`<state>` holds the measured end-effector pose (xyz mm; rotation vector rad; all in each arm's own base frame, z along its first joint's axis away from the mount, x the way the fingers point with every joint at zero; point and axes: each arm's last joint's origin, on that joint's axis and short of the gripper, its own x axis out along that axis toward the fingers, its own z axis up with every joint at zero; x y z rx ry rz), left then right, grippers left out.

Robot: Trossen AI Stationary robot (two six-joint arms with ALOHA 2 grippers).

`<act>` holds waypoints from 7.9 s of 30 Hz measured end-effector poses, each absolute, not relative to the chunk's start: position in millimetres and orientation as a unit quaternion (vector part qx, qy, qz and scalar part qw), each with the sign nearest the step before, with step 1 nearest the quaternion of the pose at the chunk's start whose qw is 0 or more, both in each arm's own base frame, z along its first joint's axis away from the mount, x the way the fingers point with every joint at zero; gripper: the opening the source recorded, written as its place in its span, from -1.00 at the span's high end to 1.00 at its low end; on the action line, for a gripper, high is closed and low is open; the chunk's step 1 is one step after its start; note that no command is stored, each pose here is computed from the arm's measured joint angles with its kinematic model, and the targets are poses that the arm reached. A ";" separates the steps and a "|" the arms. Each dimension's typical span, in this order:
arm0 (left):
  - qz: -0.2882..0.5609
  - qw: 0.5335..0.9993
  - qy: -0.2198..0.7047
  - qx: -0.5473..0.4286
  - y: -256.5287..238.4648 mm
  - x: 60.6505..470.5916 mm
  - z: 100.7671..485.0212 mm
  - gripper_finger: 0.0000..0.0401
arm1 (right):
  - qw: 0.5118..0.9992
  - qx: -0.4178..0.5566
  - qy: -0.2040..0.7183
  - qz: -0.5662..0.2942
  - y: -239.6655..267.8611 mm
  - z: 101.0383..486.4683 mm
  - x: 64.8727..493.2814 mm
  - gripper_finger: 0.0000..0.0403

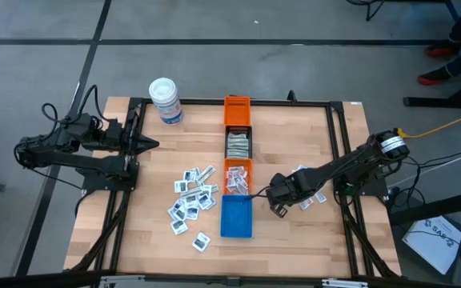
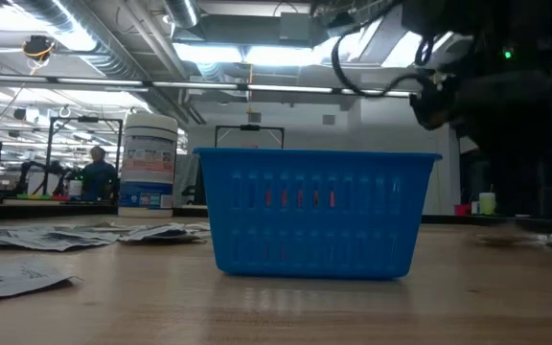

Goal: Pick & Place First Aid Supplies
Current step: Put the gray towelette pack into the blue bin, then put the orange ointment pack into the bottom orange bin

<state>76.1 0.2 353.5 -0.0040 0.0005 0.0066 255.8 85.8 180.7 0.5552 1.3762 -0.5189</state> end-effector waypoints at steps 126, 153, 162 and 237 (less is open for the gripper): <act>0.003 1.000 0.000 -0.002 0.2 76.1 353.5 0.94 | 0.821 0.279 0.491 -0.084 93.8 261.3 331.5 0.99; 0.003 1.000 0.000 -0.002 0.2 76.1 353.5 0.96 | 0.803 0.116 0.585 0.004 141.5 195.1 388.5 0.97; 0.003 1.000 0.000 -0.002 0.2 76.0 353.5 0.94 | 0.804 0.098 0.586 0.018 141.9 192.8 389.3 0.77; 0.003 1.000 0.000 -0.002 0.2 76.0 353.5 0.94 | 0.667 0.379 0.559 -0.315 13.3 185.3 225.1 0.19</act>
